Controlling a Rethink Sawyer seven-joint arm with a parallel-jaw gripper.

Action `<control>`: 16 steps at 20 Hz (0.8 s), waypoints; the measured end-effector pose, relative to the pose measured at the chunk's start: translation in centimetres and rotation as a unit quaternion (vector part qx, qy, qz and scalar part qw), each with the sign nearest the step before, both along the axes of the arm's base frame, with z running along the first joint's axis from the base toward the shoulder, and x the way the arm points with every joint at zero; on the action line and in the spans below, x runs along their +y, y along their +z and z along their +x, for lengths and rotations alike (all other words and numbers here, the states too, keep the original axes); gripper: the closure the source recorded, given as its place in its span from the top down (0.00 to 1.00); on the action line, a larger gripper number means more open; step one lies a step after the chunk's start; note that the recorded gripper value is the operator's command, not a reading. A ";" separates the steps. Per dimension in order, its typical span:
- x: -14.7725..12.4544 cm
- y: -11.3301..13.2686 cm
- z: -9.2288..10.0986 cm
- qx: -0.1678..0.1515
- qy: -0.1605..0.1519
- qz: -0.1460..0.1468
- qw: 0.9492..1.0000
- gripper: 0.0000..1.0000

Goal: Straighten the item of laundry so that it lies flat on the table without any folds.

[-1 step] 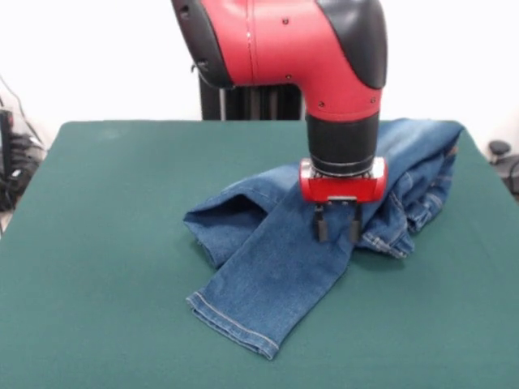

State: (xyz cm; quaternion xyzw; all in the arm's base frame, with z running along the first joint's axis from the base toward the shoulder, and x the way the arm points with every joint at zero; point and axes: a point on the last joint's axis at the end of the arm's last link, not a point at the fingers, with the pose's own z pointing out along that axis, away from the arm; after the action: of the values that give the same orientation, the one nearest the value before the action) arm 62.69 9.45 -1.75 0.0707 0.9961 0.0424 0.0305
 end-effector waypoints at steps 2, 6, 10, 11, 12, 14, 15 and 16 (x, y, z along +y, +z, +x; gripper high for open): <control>-0.1 0.1 -0.1 -0.004 0.001 -0.006 1.000 0.00; -0.3 0.3 -0.3 -0.019 0.004 -0.015 1.000 0.00; -0.8 1.0 -0.4 -0.041 0.002 -0.022 0.999 0.00; -1.0 1.1 -0.5 -0.047 0.001 -0.023 0.999 0.00; -1.2 1.3 -0.5 -0.053 -0.001 -0.025 0.998 0.00; -1.6 1.7 -0.7 -0.068 -0.004 -0.027 0.997 0.00; -1.6 1.7 -0.7 -0.070 -0.005 -0.027 0.997 0.00; -1.6 1.8 -0.7 -0.072 -0.006 -0.027 0.997 0.00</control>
State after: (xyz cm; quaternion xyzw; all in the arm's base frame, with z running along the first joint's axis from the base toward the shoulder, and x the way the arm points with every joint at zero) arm 61.99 7.89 0.04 0.0723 0.9917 0.0208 0.1044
